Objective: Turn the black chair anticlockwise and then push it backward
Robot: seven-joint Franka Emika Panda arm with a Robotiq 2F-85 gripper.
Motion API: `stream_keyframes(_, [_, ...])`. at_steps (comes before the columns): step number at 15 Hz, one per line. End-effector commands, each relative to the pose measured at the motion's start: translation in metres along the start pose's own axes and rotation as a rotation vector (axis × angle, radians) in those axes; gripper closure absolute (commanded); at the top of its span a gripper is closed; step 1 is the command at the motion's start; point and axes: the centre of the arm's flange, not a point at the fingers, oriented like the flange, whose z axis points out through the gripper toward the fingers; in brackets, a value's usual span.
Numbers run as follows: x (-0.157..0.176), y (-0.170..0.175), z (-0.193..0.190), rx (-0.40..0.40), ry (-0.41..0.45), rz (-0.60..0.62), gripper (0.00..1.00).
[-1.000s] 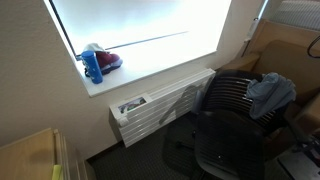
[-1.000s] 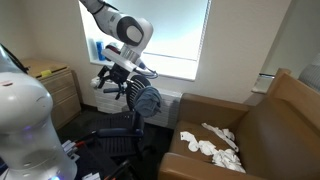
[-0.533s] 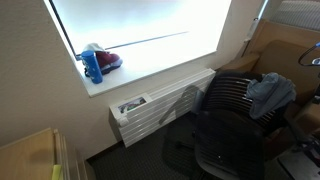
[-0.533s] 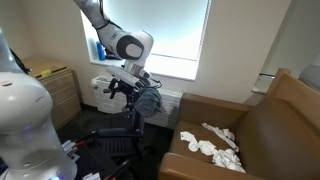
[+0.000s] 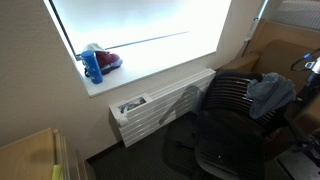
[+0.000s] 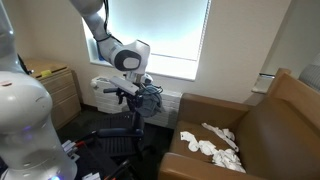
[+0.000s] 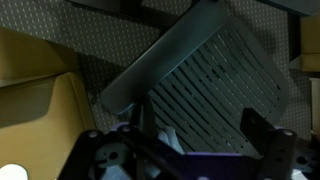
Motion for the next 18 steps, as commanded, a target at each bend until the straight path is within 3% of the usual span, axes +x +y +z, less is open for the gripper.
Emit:
stream_keyframes(1, [0.0, -0.001, 0.003, -0.007, -0.005, 0.011, 0.0])
stream_keyframes(5, [0.003, 0.002, 0.014, -0.017, -0.036, 0.031, 0.0])
stream_keyframes(10, [0.009, 0.013, 0.041, -0.119, -0.036, 0.071, 0.0])
stream_keyframes(14, [0.029, 0.023, 0.055, -0.125, 0.171, 0.084, 0.0])
stream_keyframes(18, [0.046, 0.026, 0.064, -0.121, 0.289, 0.11, 0.0])
